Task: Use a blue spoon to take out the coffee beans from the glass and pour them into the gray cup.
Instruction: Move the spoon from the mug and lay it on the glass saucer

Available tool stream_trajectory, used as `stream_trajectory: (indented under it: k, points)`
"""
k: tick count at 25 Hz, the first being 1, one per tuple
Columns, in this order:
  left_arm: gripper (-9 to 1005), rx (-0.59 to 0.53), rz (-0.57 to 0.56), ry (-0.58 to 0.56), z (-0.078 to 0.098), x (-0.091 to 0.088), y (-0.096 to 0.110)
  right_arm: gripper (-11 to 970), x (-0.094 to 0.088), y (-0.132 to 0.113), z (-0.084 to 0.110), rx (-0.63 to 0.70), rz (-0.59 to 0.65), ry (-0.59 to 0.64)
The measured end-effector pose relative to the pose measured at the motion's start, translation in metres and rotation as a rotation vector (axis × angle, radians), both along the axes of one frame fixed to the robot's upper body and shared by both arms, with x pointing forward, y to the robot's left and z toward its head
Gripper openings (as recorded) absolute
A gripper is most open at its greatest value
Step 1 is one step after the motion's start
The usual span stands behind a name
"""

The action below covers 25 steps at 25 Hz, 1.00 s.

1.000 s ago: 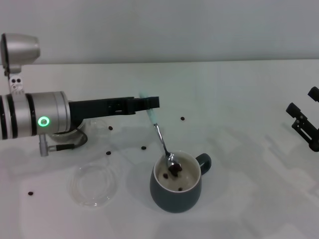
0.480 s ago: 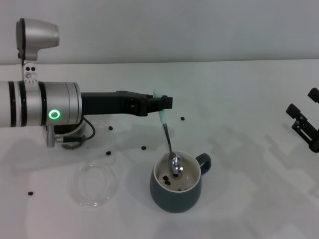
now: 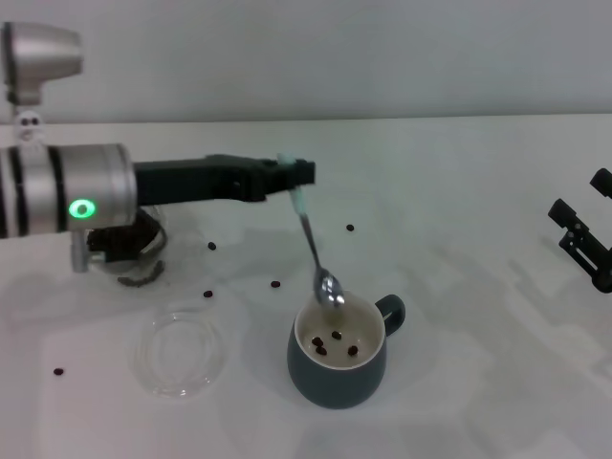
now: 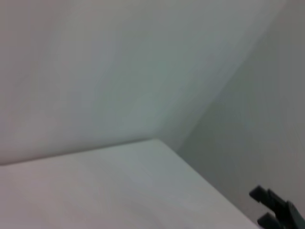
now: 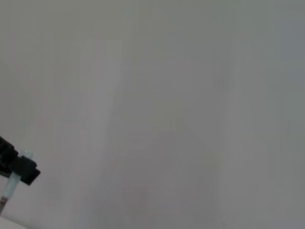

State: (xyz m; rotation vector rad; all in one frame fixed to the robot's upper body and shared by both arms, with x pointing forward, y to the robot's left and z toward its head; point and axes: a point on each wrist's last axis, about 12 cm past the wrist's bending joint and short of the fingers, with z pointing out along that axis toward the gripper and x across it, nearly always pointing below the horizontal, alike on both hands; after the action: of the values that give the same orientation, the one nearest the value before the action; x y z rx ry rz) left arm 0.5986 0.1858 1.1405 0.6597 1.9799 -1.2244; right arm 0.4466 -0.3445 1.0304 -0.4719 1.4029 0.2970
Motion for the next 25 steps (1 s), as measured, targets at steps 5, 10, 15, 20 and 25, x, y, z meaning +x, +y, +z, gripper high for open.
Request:
stream_trajectory:
  k: [5, 10, 15, 20, 25]
  points:
    - [137, -0.049, 0.106, 0.015, -0.004, -0.005, 0.029, 617, 0.002, 0.0, 0.001, -0.003, 0.003, -0.007]
    - [137, -0.1, 0.212, 0.056, -0.019, -0.018, 0.057, 617, 0.005, 0.001, 0.003, -0.005, 0.008, -0.015]
    - [137, -0.139, 0.306, 0.102, -0.038, -0.035, 0.081, 617, 0.01, 0.002, 0.006, -0.007, 0.016, -0.027]
    - [136, -0.193, 0.392, 0.152, -0.056, -0.051, 0.099, 617, 0.015, 0.004, 0.008, -0.008, 0.023, -0.035]
    - [136, -0.223, 0.47, 0.197, -0.071, -0.066, 0.114, 617, 0.016, 0.005, 0.008, -0.008, 0.025, -0.036]
